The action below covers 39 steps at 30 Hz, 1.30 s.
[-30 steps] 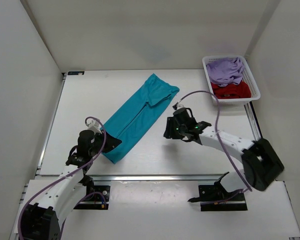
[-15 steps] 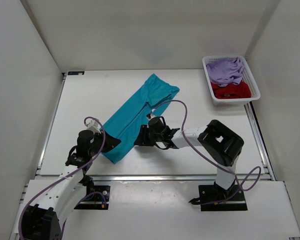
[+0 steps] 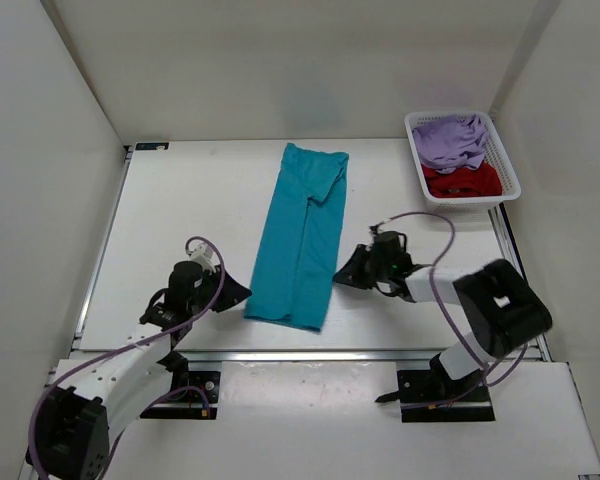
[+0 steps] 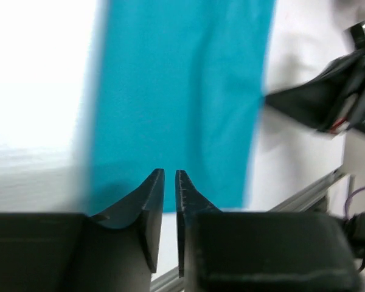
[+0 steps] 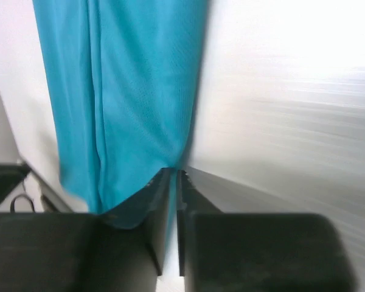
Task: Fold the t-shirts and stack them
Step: Rotate the tshirt 90 degrees, then grab the bottom of the folded rectangular tshirt with both arms
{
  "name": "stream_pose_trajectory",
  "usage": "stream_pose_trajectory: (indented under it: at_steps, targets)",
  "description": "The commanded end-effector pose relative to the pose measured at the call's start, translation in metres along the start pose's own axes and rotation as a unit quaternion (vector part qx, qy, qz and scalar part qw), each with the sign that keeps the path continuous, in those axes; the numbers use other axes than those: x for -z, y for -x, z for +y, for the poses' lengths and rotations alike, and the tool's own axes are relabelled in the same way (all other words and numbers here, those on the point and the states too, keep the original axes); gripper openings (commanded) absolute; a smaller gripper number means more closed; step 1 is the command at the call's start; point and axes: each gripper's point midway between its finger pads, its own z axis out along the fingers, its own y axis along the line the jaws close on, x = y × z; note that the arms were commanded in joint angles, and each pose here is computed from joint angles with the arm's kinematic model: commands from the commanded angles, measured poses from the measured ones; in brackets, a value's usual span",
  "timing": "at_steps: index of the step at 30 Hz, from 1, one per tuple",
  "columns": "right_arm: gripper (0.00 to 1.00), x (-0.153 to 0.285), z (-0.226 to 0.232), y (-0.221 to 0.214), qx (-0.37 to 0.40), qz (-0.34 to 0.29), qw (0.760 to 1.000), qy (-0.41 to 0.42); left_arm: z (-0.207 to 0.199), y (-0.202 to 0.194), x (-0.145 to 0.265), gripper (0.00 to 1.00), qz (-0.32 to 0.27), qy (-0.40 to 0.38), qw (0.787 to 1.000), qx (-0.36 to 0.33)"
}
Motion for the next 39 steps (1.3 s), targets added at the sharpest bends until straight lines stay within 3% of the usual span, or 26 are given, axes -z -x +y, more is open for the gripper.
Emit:
stream_pose_trajectory:
  at_steps: [1,3,5,8,15,25,32,35,37,39]
  targets:
    - [0.10,0.037,-0.026,0.012,0.011,-0.017,1.000,0.008,-0.012,-0.004,-0.006,0.27,0.008,-0.004,1.000,-0.028]
    - [0.29,0.055,-0.032,0.010,0.012,-0.006,1.000,0.004,-0.009,-0.015,-0.007,0.34,0.028,0.006,0.998,-0.049]
    - [0.40,0.068,-0.038,0.008,0.026,-0.011,1.000,-0.013,-0.004,-0.022,-0.006,0.40,0.040,0.022,0.996,-0.070]
    - [0.43,0.088,-0.050,-0.004,0.031,-0.022,0.998,-0.053,0.005,-0.041,-0.004,0.47,0.071,0.033,0.993,-0.086]
    - [0.38,0.102,-0.071,-0.070,0.011,0.032,0.997,-0.068,0.001,-0.074,-0.010,0.57,0.127,0.018,0.986,-0.102]
    - [0.31,0.096,-0.057,-0.086,0.009,0.052,0.998,-0.033,-0.018,-0.096,-0.023,0.57,0.155,-0.007,0.983,-0.096]
    - [0.12,0.090,-0.037,-0.076,0.017,0.039,0.999,0.014,-0.021,-0.107,-0.028,0.35,0.168,-0.012,0.982,-0.091]
    - [0.04,0.090,-0.036,-0.074,0.026,0.034,0.999,0.003,-0.027,-0.109,-0.029,0.09,0.171,-0.021,0.982,-0.084]
    - [0.00,0.091,-0.037,-0.078,0.028,0.039,0.999,-0.001,-0.029,-0.110,-0.026,0.00,0.169,-0.026,0.982,-0.076]
    - [0.00,0.095,-0.041,-0.091,0.026,0.049,0.998,-0.001,-0.026,-0.115,-0.016,0.00,0.167,-0.023,0.982,-0.079]
